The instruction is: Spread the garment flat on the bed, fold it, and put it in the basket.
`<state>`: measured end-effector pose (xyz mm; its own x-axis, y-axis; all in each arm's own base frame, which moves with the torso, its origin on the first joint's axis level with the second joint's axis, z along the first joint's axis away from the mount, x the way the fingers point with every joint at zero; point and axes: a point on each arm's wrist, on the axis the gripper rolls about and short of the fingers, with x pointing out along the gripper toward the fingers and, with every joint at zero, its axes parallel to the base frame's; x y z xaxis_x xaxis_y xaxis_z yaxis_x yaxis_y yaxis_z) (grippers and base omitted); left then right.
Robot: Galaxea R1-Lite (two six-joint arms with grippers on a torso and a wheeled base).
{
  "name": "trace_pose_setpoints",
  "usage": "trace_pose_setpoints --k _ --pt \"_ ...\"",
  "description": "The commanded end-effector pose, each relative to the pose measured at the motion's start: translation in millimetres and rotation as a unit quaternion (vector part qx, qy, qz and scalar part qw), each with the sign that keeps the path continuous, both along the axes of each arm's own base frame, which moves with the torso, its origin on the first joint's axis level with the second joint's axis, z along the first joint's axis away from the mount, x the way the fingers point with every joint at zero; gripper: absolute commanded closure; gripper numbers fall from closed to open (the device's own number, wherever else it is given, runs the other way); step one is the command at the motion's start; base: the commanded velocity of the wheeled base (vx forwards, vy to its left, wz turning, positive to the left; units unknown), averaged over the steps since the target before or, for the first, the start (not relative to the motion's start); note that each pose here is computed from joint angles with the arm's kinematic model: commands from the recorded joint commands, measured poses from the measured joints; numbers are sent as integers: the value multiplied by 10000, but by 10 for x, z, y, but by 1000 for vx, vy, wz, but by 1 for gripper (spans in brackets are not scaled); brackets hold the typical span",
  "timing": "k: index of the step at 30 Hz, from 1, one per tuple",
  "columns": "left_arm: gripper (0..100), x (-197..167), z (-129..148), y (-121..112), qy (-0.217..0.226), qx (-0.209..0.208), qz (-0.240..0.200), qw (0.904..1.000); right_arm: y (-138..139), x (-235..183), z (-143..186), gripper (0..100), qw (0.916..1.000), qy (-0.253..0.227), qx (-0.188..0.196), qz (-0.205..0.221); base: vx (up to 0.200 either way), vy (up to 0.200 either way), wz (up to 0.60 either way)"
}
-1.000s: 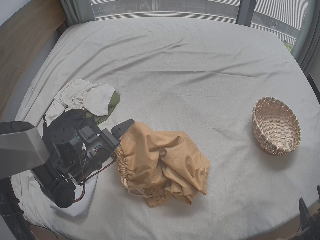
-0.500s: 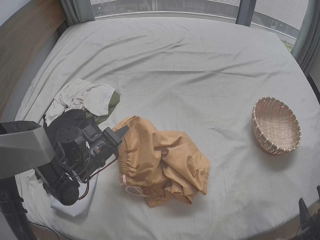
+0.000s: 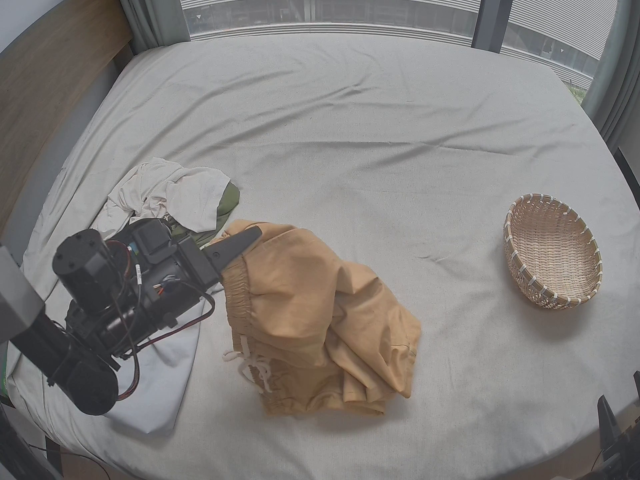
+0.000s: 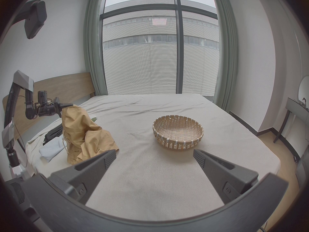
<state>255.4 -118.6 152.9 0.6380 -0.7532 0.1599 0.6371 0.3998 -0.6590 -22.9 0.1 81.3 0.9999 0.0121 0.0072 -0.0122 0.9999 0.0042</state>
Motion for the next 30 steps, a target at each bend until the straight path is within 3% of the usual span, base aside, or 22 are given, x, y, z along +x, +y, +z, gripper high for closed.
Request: trace_pose_setpoints --k 1,6,12,21,26,30 --pt "100 -219 247 96 -713 131 -126 9973 0 1 -52 0 10000 5 -6 1 0 0 0" --pt "100 -250 182 64 -954 471 -183 9942 0 1 -52 0 10000 5 -21 8 0 0 0" --pt "100 -299 202 -56 -1249 602 -646 9882 0 1 -52 0 10000 5 -21 8 0 0 0" --pt "100 -278 528 -276 -1835 289 -986 9776 0 1 -54 0 10000 13 -29 8 0 0 0" --pt "100 -310 708 -287 -1915 226 -1032 9758 0 1 -54 0 10000 13 -21 8 0 0 0" --pt "100 -424 857 -324 -1590 -7 -1253 9793 0 1 -54 0 10000 13 -21 8 0 0 0"
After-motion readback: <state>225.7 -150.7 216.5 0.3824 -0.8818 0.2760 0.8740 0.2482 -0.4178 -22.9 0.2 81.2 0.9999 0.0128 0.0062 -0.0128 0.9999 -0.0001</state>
